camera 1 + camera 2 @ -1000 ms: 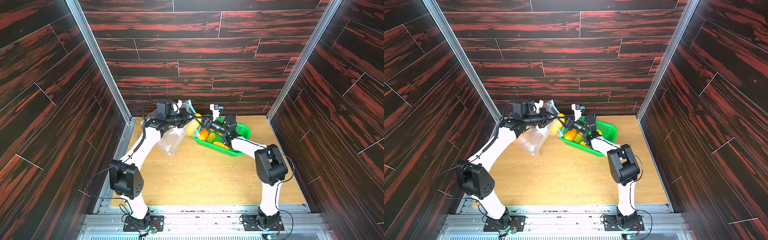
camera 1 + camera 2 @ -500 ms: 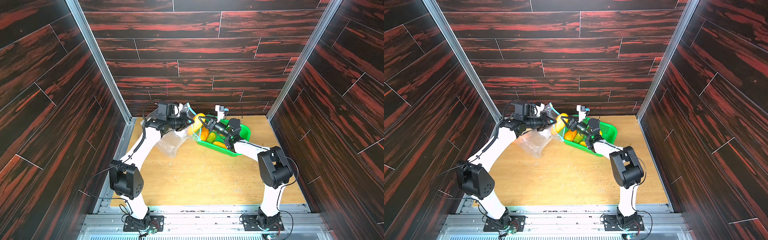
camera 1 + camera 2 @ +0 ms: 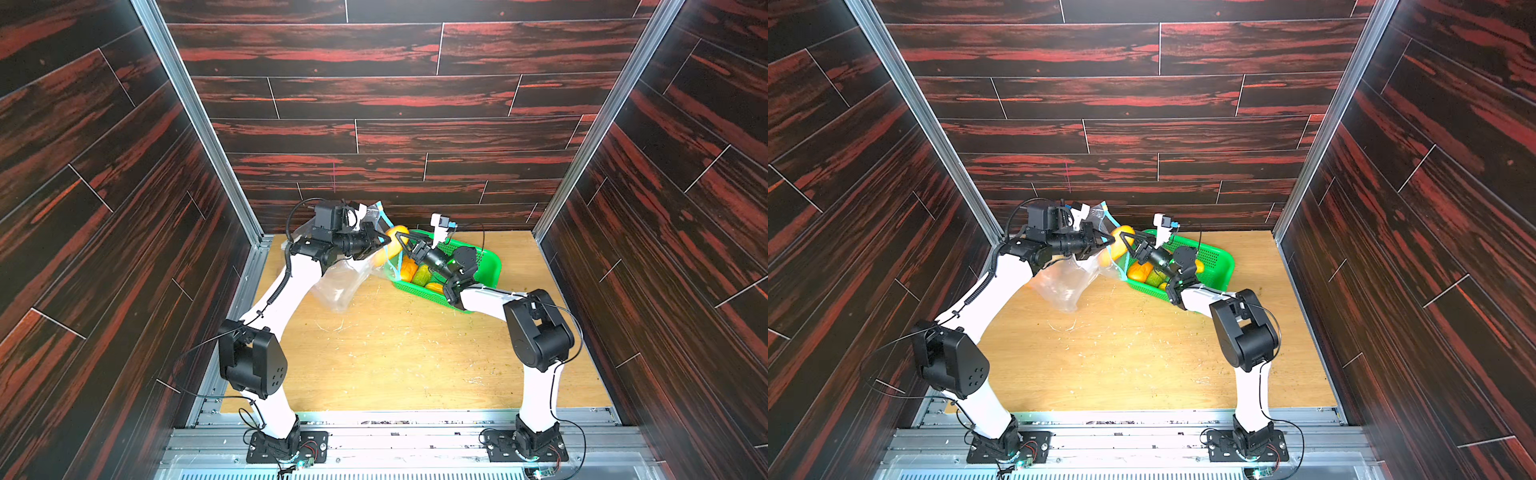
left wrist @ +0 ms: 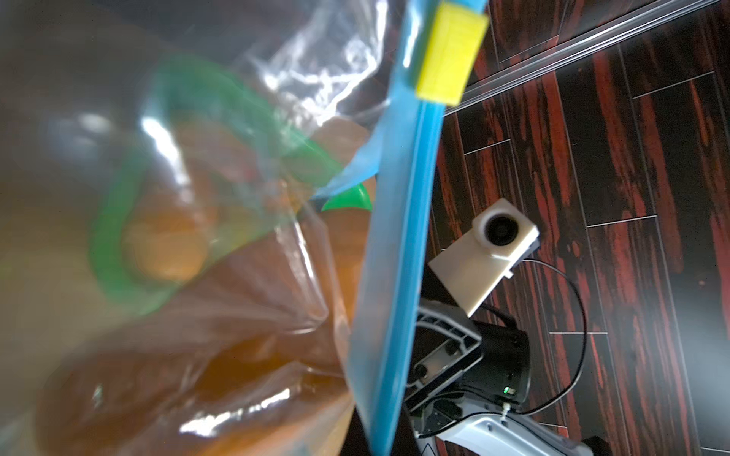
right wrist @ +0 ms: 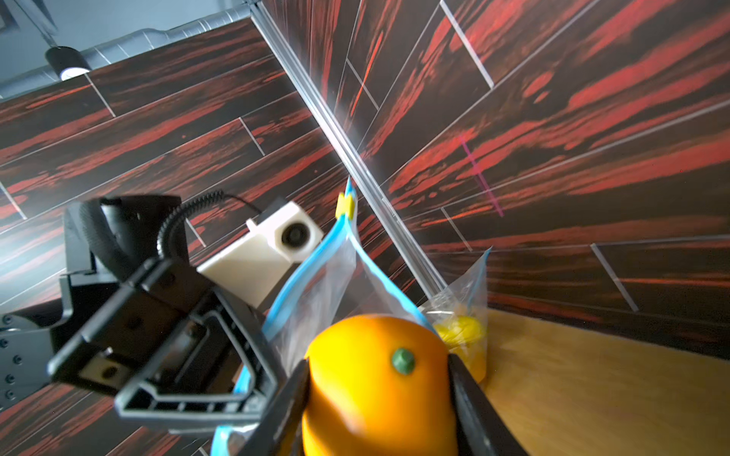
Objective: Place the mango in a zip-top bag and seal the zipper
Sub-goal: Place the mango in the zipper food storage bag.
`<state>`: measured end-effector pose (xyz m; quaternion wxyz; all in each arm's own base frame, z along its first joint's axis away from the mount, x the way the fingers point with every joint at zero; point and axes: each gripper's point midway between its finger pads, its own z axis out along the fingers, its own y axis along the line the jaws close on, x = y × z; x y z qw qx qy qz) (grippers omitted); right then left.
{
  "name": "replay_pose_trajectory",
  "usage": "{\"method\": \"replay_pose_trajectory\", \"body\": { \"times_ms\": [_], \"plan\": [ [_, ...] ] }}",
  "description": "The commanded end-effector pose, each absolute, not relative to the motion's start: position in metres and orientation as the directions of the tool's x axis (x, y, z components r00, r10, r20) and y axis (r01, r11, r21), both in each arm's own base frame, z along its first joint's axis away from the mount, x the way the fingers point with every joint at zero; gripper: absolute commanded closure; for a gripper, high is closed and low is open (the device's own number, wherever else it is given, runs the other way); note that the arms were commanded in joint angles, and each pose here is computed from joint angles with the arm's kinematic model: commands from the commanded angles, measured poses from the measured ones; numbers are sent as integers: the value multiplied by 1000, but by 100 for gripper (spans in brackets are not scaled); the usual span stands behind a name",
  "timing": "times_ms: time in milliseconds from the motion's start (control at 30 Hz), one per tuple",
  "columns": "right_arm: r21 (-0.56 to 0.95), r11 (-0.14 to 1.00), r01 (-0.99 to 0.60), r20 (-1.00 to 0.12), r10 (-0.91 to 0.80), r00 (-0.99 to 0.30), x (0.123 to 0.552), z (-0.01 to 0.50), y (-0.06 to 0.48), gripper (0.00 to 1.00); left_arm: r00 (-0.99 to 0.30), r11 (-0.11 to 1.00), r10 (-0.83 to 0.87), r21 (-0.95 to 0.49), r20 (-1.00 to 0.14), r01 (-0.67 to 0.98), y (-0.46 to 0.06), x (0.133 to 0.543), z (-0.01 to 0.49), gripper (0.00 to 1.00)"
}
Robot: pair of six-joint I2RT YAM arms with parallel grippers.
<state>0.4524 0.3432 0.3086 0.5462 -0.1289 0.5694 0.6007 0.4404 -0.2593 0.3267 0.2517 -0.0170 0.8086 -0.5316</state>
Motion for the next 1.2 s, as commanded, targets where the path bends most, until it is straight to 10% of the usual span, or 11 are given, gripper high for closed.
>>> {"method": "replay_pose_trajectory", "body": {
  "times_ms": [0, 300, 1167],
  "plan": [
    [512, 184, -839, -782, 504, -366, 441, 320, 359, 71, -877, 362, -291, -893, -382, 269, -268, 436, 341, 100],
    [559, 309, -769, -821, 334, -463, 447, 296, 350, 38, -862, 282, -351, -919, -366, 275, -268, 446, 356, 100],
    [619, 461, -636, -758, 138, -637, 435, 274, 287, 42, -817, 167, -422, -919, -394, 357, -268, 464, 354, 100]
  ]
}}
